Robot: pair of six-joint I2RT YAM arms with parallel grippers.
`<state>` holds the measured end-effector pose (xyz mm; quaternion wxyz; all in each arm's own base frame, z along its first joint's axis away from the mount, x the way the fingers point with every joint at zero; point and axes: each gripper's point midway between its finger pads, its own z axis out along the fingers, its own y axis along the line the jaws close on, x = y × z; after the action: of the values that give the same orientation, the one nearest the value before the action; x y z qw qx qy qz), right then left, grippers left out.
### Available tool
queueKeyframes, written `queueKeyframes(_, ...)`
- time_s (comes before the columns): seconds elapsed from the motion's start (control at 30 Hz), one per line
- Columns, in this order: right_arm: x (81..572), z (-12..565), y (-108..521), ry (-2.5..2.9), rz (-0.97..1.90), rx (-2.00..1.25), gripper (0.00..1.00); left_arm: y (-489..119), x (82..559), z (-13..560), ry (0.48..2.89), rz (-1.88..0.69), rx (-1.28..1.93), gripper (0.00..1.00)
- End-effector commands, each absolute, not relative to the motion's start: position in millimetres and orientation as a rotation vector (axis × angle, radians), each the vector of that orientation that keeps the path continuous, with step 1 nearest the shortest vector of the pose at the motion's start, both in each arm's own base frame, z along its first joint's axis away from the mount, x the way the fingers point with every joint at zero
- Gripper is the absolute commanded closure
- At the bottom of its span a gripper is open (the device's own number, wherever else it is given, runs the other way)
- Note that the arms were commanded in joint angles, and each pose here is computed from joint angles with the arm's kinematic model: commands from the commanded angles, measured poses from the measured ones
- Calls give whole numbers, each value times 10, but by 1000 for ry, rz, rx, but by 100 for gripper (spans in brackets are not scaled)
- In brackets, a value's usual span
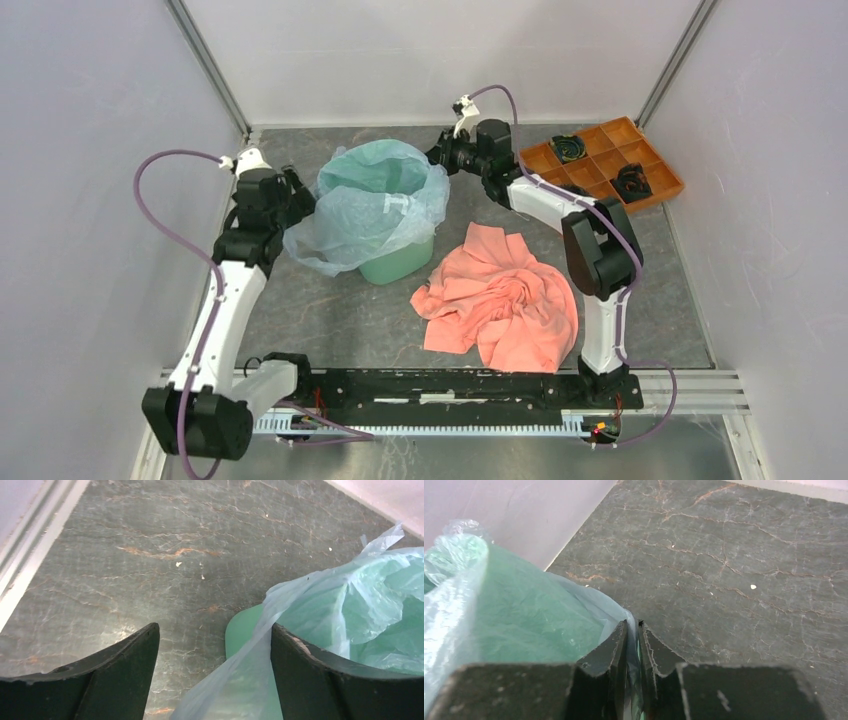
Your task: Put the trash bags into the trash bin
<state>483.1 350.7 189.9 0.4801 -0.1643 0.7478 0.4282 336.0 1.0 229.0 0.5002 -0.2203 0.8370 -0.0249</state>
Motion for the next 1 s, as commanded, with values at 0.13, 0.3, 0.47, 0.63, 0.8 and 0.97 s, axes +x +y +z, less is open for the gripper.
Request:
queueKeyframes(0.13, 4777, 2664, 3421, 1683, 1027, -430, 75, 224, 2789, 2420, 1957, 16, -621, 8)
queueKeyframes(0.3, 4821, 2710, 3398, 1694, 987, -452, 73, 201, 2564, 2472, 1946, -23, -647, 8)
queueKeyframes(0.47, 4815, 2723, 3382, 1703, 984, -454, 70, 86, 2502, 2239, 1968, -117, -716, 8)
queueKeyframes(0.63, 4755, 2881, 3282, 1731, 931, -469, 51, -86, 2501, 1870, 1978, -259, -816, 20)
queueKeyframes(0.8, 4618, 2966, 3036, 1804, 817, -478, 26, -186, 2549, 1644, 1961, -350, -873, 37)
queueKeyframes(0.97, 4402, 3040, 2886, 1861, 791, -467, 12, -289, 2623, 1492, 1993, -405, -871, 44)
